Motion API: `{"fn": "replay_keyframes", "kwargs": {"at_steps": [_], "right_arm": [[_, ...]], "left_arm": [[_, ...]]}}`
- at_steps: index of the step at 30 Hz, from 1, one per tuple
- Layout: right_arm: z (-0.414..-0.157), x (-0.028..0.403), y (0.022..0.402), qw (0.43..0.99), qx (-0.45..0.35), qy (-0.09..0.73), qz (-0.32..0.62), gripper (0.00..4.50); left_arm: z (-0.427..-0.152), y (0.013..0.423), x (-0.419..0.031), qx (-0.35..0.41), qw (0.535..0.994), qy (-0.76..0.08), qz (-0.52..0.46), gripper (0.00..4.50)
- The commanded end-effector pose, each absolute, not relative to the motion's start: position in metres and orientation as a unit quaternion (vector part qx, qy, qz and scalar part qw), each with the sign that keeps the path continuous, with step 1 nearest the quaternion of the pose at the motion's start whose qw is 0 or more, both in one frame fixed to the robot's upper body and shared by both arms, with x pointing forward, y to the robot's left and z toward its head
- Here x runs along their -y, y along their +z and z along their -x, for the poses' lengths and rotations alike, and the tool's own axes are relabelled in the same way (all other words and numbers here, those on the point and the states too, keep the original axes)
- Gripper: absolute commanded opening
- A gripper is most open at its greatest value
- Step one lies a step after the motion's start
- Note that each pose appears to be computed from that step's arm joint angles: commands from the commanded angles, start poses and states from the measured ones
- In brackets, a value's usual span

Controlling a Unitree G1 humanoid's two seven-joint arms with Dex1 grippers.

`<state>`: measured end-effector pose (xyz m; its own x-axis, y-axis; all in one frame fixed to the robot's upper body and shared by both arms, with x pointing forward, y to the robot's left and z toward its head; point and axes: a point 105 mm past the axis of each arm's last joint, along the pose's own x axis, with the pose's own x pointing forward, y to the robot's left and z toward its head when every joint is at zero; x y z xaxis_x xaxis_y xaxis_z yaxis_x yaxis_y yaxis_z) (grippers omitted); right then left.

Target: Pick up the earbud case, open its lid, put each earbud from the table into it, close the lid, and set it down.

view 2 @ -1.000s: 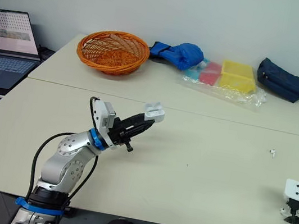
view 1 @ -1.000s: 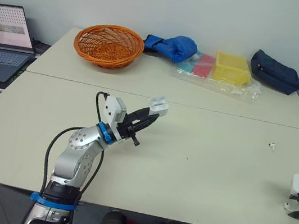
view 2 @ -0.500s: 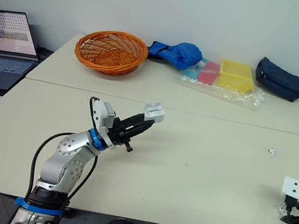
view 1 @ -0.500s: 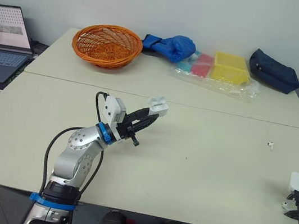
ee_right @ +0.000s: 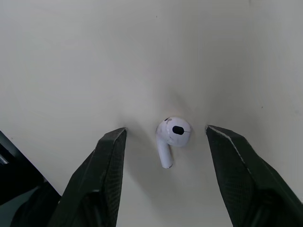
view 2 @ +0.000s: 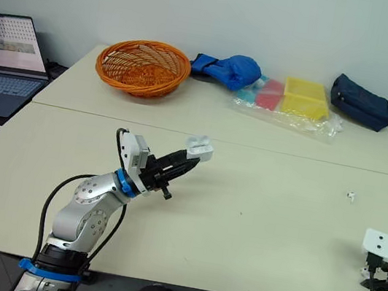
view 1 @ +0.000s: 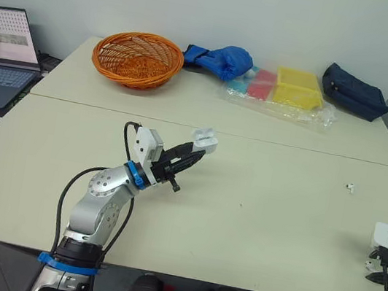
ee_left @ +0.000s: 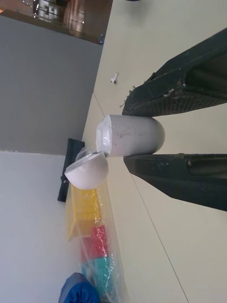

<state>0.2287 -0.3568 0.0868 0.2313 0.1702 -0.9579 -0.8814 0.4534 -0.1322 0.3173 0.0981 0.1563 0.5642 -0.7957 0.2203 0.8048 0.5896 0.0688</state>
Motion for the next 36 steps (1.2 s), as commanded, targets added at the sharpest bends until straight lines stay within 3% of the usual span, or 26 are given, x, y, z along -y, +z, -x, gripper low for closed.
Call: {"fn": "replay_keyframes", "kwargs": {"at_steps": [1, 4, 5, 12, 17, 20, 25, 28, 36], "right_arm": [[-0.23, 0.353, 0.084, 0.695, -0.488, 0.387, 0.358, 1.52], [-0.23, 0.352, 0.085, 0.696, -0.488, 0.388, 0.357, 0.46], [-0.23, 0.352, 0.085, 0.696, -0.487, 0.388, 0.356, 0.39], [-0.239, 0.336, 0.096, 0.715, -0.462, 0.4, 0.339, 0.39], [-0.298, 0.213, 0.164, 0.831, -0.202, 0.453, 0.251, 0.39], [-0.312, 0.166, 0.204, 0.881, -0.11, 0.44, 0.133, 0.39], [-0.317, 0.071, 0.273, 0.889, 0.076, 0.445, -0.078, 0.39], [-0.312, 0.049, 0.283, 0.886, 0.109, 0.438, -0.107, 0.39], [-0.313, 0.034, 0.273, 0.889, 0.097, 0.43, -0.123, 0.39]], "left_arm": [[-0.313, 0.172, -0.095, 0.142, 0.877, -0.459, 0.01, 0.73], [-0.312, 0.173, -0.095, 0.142, 0.876, -0.46, 0.009, 0.73], [-0.313, 0.172, -0.095, 0.142, 0.876, -0.46, 0.009, 0.73], [-0.313, 0.172, -0.095, 0.142, 0.876, -0.462, 0.009, 0.73], [-0.315, 0.173, -0.093, 0.149, 0.875, -0.461, 0.009, 0.73], [-0.317, 0.175, -0.091, 0.156, 0.875, -0.458, 0.012, 0.73], [-0.325, 0.185, -0.087, 0.182, 0.873, -0.453, 0.02, 0.73], [-0.329, 0.193, -0.085, 0.197, 0.871, -0.449, 0.025, 0.73], [-0.335, 0.205, -0.081, 0.22, 0.867, -0.447, 0.015, 0.73]]}}
